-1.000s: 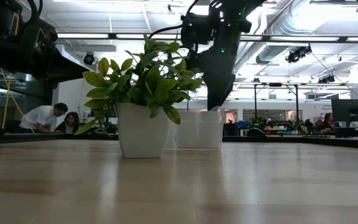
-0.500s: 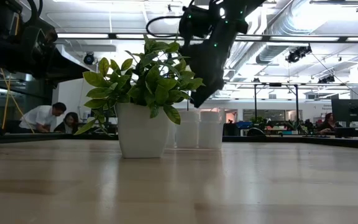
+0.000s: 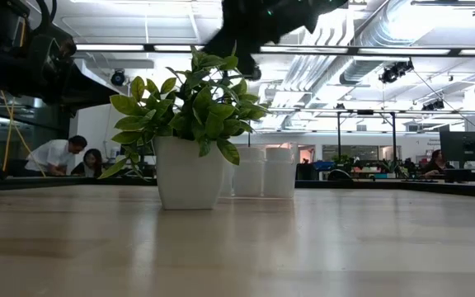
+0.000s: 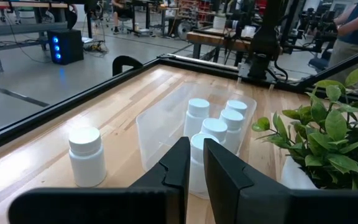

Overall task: Pick and place pill bottles into a basket
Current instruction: Put the white pill bottle in the transparent bin

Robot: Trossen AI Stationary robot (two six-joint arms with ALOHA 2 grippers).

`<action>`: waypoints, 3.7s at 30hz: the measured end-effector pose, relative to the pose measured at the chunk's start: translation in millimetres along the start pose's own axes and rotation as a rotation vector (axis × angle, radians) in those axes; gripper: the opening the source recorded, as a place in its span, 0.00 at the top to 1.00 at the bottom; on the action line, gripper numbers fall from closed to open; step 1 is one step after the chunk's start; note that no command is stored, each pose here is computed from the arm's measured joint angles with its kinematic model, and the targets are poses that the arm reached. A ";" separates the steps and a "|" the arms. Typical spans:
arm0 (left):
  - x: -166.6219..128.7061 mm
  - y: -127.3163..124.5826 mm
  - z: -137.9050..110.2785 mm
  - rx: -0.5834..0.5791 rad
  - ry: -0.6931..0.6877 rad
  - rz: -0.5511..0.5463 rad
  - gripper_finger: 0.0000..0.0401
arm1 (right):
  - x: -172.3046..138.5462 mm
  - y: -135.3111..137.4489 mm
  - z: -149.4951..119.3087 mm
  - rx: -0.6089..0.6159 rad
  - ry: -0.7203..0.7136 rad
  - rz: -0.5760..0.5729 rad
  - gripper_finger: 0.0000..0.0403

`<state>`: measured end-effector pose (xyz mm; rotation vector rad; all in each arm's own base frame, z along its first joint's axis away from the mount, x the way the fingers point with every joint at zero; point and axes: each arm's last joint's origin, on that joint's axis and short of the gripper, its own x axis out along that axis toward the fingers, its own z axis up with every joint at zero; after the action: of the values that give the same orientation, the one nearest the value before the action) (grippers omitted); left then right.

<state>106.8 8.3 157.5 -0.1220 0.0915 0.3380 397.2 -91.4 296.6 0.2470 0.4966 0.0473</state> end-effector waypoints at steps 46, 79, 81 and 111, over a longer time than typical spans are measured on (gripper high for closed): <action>0.0 -0.1 0.0 -0.018 0.000 -0.006 0.79 | -192.5 52.4 -230.6 0.011 -0.890 -0.036 1.00; 0.0 -0.5 0.1 -0.071 0.002 -0.018 0.79 | -175.2 39.1 -265.1 0.144 -0.505 -0.227 1.00; 0.0 -1.2 0.0 -0.071 0.006 -0.041 0.77 | -175.4 39.4 -264.7 0.142 -0.509 -0.219 1.00; 8.5 -22.2 148.8 0.116 0.055 0.092 0.38 | -174.7 37.8 -266.9 0.150 -0.495 -0.260 0.99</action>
<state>132.5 10.3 306.0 -0.0125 0.1707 0.4200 116.9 -13.5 160.3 0.3276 0.0358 -0.2998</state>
